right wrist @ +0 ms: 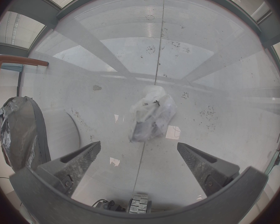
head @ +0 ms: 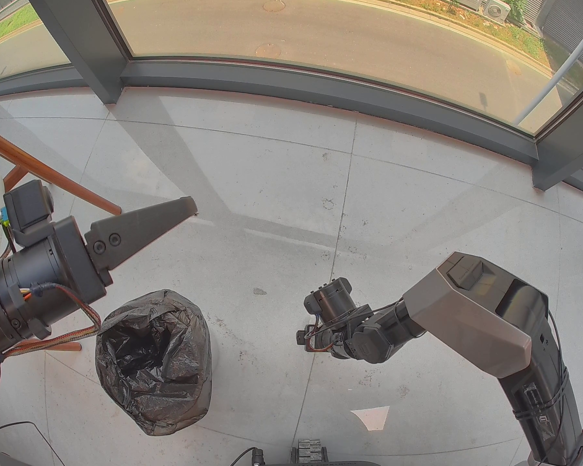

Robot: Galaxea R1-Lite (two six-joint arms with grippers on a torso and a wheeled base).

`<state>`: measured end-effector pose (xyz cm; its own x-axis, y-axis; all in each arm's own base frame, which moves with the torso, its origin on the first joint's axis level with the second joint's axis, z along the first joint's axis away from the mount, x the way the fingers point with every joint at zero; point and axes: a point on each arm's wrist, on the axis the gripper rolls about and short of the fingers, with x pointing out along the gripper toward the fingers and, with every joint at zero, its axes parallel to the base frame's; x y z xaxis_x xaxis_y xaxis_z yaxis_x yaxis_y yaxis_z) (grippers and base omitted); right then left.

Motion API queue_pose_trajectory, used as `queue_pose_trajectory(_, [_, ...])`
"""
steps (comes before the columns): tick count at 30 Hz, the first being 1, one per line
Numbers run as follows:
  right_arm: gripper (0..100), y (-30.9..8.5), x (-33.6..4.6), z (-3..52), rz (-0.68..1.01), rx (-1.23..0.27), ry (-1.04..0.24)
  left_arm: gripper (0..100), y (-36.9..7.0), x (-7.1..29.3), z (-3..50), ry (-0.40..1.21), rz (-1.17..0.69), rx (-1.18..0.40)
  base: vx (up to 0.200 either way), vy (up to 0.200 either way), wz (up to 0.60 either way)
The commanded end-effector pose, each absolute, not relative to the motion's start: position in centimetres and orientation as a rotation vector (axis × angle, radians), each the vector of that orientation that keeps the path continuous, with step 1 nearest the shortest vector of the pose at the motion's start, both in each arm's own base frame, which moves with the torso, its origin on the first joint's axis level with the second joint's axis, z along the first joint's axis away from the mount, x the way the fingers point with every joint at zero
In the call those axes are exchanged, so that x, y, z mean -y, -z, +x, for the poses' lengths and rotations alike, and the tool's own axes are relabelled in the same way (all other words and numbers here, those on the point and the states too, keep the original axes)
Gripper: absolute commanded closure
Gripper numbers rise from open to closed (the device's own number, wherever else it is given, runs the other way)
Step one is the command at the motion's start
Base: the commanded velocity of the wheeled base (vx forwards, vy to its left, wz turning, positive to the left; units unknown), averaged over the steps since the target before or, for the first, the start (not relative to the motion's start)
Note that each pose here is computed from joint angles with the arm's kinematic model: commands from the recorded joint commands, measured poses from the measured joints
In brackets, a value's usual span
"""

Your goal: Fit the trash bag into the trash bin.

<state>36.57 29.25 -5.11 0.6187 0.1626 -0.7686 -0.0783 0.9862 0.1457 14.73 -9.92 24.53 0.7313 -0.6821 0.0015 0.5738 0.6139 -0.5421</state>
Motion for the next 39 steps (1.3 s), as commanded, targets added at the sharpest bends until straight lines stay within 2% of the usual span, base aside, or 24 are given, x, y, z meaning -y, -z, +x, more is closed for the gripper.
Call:
queue_pose_trajectory(1, [0, 5.9, -29.9, 37.7, 0.108, -0.914, -0.14, 0, -24.4, 10.0, 14.8, 0.73, -0.546, -0.218, 0.0, 0.0, 0.0])
queue_pose_trajectory(9, [0, 5.8, -30.6, 38.9, 0.129, -0.887, -0.156, 0, -24.4, 10.0, 14.8, 0.728, -0.545, -0.22, 0.0, 0.0, 0.0])
queue_pose_trajectory(29, [0, 5.7, -29.2, 41.1, 0.148, -0.893, -0.107, 0, -24.0, 10.0, 14.9, 0.725, -0.541, -0.233, 0.0, 0.0, 0.0])
queue_pose_trajectory(30, [100, 5.7, -29.2, 41.0, 0.146, -0.895, -0.107, 0, -24.0, 10.0, 14.9, 0.725, -0.541, -0.233, 0.0, 0.0, 0.0])
queue_pose_trajectory(39, [100, 5.7, -29.1, 41.0, 0.144, -0.898, -0.103, 0, -24.1, 10.0, 14.9, 0.726, -0.541, -0.231, 0.0, 0.0, 0.0])
